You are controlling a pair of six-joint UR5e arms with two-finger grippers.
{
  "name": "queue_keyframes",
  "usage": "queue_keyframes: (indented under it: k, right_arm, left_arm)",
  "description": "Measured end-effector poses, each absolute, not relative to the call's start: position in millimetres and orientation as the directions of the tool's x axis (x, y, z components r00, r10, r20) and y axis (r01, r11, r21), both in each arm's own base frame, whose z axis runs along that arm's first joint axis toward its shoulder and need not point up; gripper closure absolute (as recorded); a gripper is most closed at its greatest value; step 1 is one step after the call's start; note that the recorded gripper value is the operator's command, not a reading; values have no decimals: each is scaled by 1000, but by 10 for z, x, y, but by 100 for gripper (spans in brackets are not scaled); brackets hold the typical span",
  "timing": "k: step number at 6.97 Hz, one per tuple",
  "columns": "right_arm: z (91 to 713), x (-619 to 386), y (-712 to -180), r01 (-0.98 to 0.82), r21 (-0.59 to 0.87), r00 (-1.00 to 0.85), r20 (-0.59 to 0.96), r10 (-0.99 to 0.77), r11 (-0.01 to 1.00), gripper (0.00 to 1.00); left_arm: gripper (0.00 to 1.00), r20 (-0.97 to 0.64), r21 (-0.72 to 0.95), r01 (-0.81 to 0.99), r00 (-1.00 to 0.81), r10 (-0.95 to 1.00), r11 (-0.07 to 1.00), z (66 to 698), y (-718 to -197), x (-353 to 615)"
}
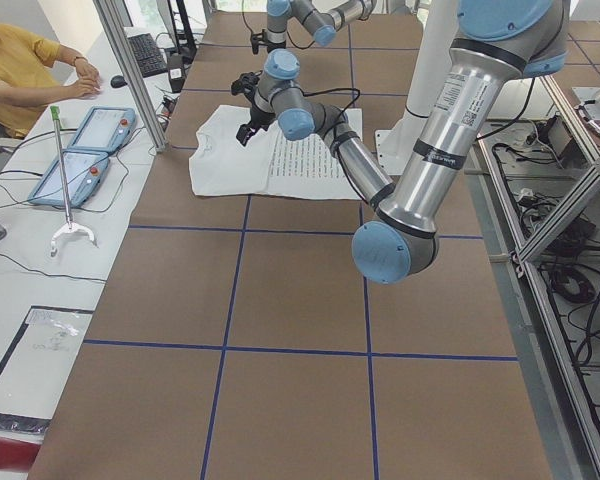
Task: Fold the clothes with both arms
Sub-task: 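Move both grippers down to the shirt hem corners nearest the robot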
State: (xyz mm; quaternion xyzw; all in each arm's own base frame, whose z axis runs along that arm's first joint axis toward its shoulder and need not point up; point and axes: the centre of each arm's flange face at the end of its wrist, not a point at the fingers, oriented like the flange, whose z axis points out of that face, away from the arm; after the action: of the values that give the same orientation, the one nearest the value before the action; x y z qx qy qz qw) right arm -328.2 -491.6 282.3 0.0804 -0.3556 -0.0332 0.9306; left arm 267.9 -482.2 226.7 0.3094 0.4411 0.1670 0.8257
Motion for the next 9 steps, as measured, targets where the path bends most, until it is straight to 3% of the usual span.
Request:
queue_keyframes:
  k: [4,7,9]
  right_arm:
    - [2637,-2952,-3625,-216,19,540,835,103,976,0]
    - [2845,-3404,-2624,-262,6,559,816,147,965,0]
    - [2920,-3623,-2218,-273,-3,541,826,156,962,0]
  left_arm:
    - [0,-816,419,50,460,352,907,2345,-3539,3071]
    - [0,-882,202,84,449,144,976,2515,-2435,3966]
    - [4,-884,125,108,463,62,986,2950,-1972,4359]
